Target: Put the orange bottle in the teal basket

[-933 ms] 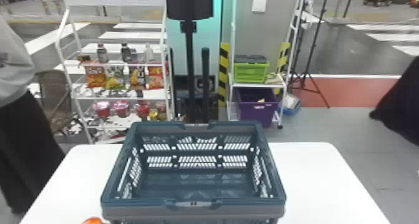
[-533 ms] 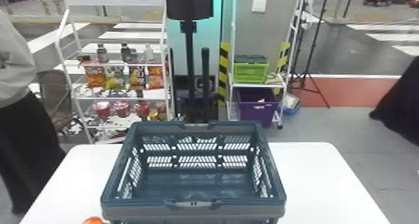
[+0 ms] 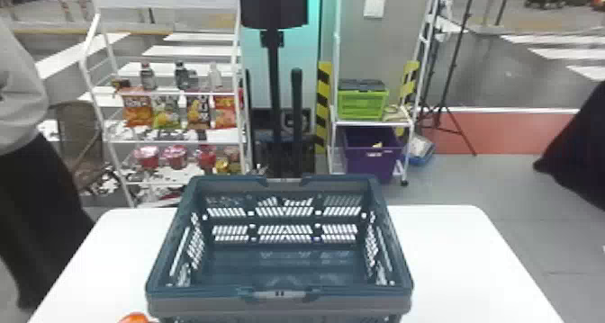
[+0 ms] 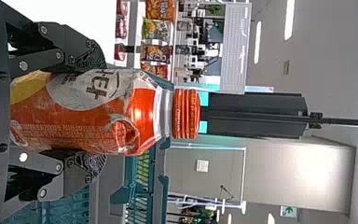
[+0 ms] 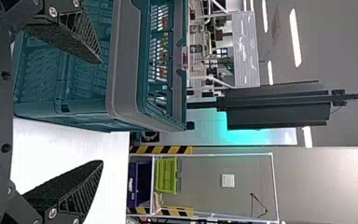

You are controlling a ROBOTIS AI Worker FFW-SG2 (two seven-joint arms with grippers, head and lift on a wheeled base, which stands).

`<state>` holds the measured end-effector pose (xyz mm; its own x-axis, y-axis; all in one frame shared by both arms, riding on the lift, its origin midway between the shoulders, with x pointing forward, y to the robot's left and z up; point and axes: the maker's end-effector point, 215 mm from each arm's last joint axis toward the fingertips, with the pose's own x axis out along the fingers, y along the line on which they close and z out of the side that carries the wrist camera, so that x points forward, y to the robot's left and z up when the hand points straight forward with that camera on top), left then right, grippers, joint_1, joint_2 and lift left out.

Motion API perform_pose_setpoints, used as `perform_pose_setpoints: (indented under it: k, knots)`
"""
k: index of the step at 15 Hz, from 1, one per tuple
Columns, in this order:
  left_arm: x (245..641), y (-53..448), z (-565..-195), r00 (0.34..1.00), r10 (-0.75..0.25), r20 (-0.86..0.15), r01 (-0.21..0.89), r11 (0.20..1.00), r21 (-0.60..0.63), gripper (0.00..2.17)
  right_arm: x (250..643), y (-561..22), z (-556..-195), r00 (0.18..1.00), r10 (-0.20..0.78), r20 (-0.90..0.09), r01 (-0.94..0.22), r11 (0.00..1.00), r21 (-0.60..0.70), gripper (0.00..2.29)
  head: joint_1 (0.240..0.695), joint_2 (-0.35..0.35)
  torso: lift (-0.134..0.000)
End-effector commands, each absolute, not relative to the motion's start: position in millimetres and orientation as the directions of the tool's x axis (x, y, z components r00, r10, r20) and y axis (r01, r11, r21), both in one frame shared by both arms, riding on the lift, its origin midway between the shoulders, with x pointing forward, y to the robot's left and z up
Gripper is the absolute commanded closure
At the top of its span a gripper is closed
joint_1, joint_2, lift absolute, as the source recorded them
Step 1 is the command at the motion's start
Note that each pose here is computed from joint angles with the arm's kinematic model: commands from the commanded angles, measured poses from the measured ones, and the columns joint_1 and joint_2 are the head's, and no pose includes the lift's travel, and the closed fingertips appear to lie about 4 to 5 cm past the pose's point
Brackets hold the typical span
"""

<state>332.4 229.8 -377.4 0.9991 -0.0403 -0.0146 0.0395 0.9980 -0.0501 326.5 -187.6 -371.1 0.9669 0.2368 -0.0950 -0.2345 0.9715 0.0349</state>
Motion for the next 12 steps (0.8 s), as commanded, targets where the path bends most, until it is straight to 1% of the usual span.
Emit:
perform_pose_setpoints:
  k: [1, 3, 8, 9, 12]
  knots:
    - [333.6, 229.7, -373.0, 0.999, -0.039, -0.006, 0.038, 0.998, -0.051, 0.68, 326.9, -187.7, -371.4, 0.967, 0.236, -0.095, -0.234, 0.972, 0.034, 0.13, 0.499, 0.000, 0.000]
    - [335.5, 228.6, -359.1, 0.999, -0.043, 0.017, 0.044, 0.998, -0.049, 0.68, 327.0, -187.9, -373.4, 0.967, 0.236, -0.100, -0.233, 0.972, 0.034, 0.13, 0.499, 0.000, 0.000]
    - [345.9, 226.9, -308.1, 0.996, -0.053, 0.068, 0.055, 0.998, -0.034, 0.68, 327.5, -191.1, -379.1, 0.968, 0.227, -0.110, -0.225, 0.974, 0.031, 0.13, 0.499, 0.000, 0.000]
    - [350.0, 225.1, -301.9, 0.996, -0.062, 0.065, 0.064, 0.998, -0.026, 0.68, 327.3, -191.3, -379.9, 0.968, 0.227, -0.111, -0.225, 0.974, 0.032, 0.13, 0.499, 0.000, 0.000]
    - [371.7, 222.3, -300.1, 0.997, -0.080, 0.015, 0.080, 0.997, -0.016, 0.68, 328.0, -193.8, -385.8, 0.968, 0.220, -0.121, -0.218, 0.975, 0.032, 0.13, 0.499, 0.000, 0.000]
